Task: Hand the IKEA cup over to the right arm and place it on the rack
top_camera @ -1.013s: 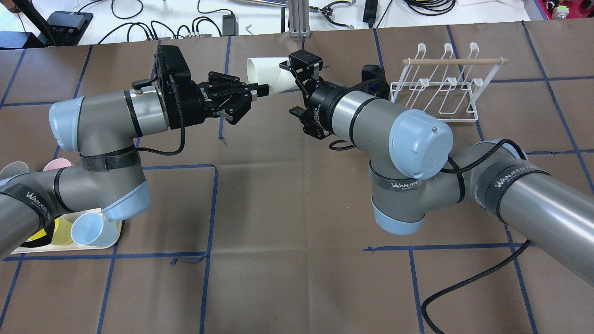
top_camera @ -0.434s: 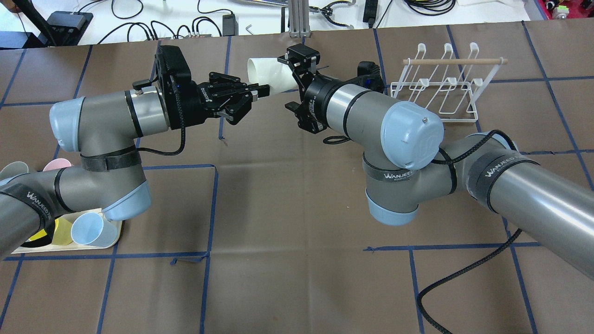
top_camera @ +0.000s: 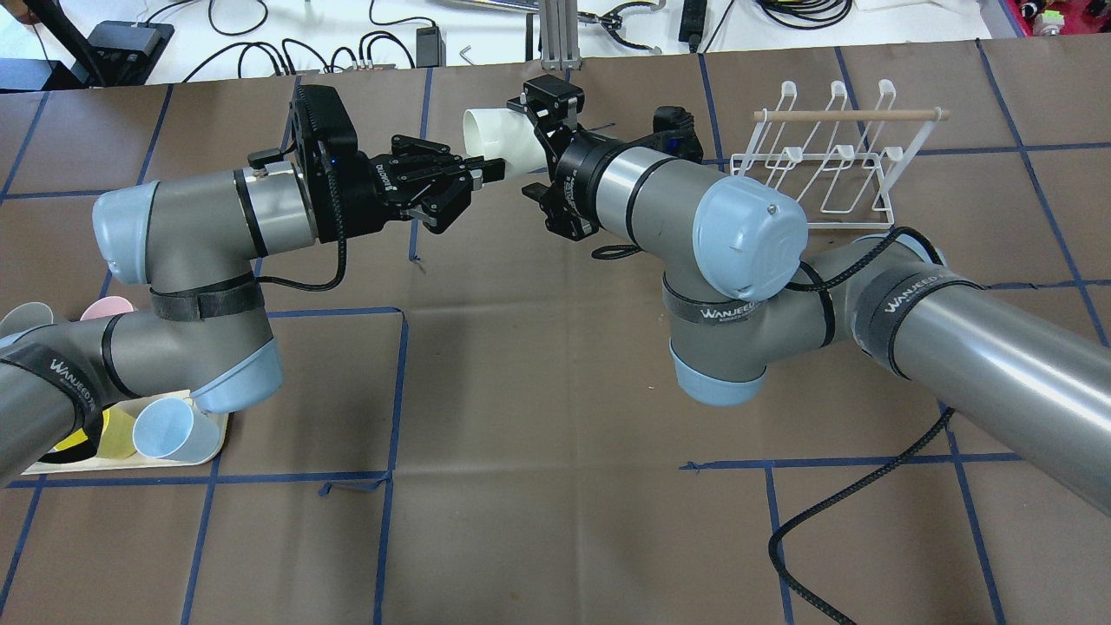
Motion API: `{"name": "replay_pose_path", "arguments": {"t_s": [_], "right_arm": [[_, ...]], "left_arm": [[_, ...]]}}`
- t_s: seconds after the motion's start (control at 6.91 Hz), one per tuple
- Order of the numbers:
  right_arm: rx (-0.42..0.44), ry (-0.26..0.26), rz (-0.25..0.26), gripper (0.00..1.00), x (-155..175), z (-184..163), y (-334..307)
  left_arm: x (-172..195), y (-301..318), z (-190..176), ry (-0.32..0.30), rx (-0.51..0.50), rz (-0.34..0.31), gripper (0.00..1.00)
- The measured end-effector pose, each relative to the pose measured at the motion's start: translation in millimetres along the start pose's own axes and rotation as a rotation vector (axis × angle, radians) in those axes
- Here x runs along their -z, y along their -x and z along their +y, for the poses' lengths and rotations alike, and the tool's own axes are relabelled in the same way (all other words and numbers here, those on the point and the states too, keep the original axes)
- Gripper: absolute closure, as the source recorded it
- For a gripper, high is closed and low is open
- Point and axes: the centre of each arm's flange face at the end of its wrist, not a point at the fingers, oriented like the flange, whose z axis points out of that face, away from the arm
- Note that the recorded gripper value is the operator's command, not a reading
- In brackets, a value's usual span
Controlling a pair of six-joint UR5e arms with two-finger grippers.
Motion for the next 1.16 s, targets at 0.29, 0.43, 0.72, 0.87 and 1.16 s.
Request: {"name": "replay_pose_path", "arguments": {"t_s": [0.29,0.43,0.72,0.87,1.16], "right_arm": [[0.002,0.002,-0.002,0.01,-8.9,-1.5,3.1],[0.002,0.003,-0.001,0.03,-10.5,-1.8,3.1],[0.001,-0.025,-0.002,0.24,-11.4,-4.8,2.9],[0.001,-0.034,-0.001,0.27,-11.4,-5.7,2.9],[0.000,-0.037,0.002,0.28,-11.1,-5.9,3.5]], "left_arm": [[0.1,0.1,-0.3,0.000,0.005,-0.001,0.99],[0.2,0.0,-0.5,0.000,0.007,-0.001,0.99],[0.4,-0.5,-1.1,-0.001,0.008,0.000,0.97],[0.5,-0.8,-1.4,-0.002,0.008,0.000,0.97],[1.0,-1.7,-2.6,-0.003,0.005,0.000,0.94]]}}
